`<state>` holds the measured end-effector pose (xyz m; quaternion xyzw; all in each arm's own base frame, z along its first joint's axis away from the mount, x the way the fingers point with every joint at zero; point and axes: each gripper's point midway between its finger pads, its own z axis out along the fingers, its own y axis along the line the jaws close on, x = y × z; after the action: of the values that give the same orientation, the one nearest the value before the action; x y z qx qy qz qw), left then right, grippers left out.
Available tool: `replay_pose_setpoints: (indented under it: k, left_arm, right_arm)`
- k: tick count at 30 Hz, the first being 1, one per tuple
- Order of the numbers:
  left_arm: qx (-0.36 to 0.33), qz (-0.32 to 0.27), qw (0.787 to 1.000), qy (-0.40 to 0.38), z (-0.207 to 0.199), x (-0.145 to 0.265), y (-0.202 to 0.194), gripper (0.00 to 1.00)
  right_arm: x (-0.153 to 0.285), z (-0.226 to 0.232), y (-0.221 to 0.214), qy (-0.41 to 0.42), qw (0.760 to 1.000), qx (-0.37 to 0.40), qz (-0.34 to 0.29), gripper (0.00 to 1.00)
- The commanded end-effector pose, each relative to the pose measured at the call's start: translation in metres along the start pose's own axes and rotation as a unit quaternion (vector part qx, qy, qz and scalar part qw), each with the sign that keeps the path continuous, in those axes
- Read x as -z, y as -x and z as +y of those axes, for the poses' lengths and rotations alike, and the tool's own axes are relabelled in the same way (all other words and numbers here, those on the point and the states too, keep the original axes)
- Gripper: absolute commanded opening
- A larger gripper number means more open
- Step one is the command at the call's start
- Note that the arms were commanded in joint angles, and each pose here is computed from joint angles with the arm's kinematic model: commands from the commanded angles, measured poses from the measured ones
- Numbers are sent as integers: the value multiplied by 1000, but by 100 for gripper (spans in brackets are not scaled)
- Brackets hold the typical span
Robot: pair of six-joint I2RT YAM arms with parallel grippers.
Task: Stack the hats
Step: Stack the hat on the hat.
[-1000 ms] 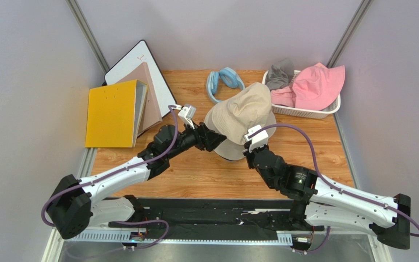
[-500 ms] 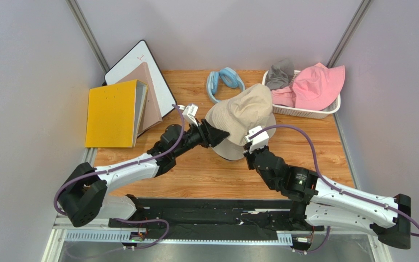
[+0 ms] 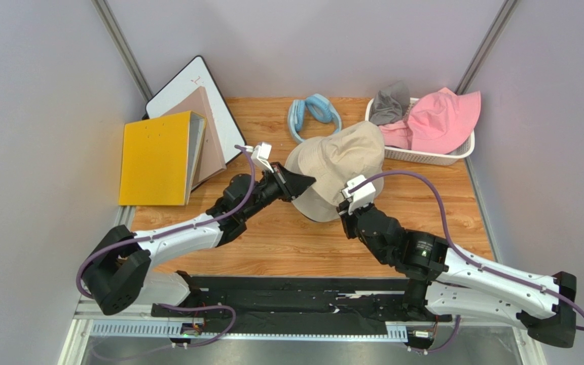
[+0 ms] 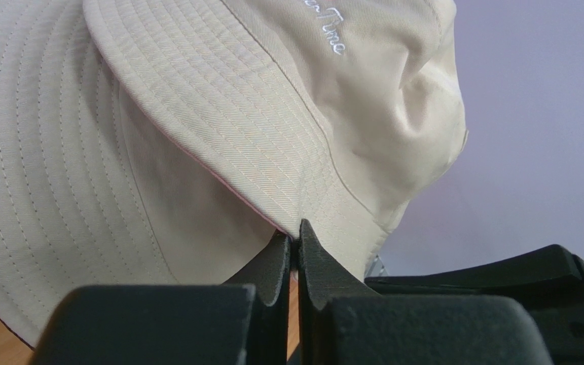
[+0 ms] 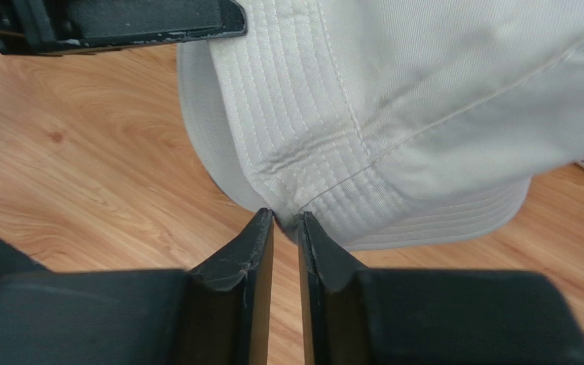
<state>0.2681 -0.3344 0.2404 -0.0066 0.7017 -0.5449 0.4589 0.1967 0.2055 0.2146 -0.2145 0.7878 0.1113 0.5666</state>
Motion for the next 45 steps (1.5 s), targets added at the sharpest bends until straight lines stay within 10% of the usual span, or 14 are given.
replay_pose_setpoints:
  k: [1,2,4,14,24,45]
  left_arm:
    - [-18,-13,1000,-6,-2,-2,8,0]
    - [-25,-12,1000,-10,-3,-1,10,0]
    - [-48,1,999,-23,-5,0,10,0]
    - [-126,40,991,-15,3,4,11,0]
    - [-169,53,984,14,15,13,12,0]
    - [-177,67,978,93,67,17,22,0]
  right_arm:
    - [22,9,30,43,998,-43,-12,34]
    - [26,8,35,46,998,-47,-13,46]
    - [37,5,49,54,997,-57,-17,99]
    - [92,-60,136,-26,987,-130,-93,100]
    - [25,-93,141,1,978,-202,-49,85]
    - [-13,-123,-3,34,907,-419,-22,90]
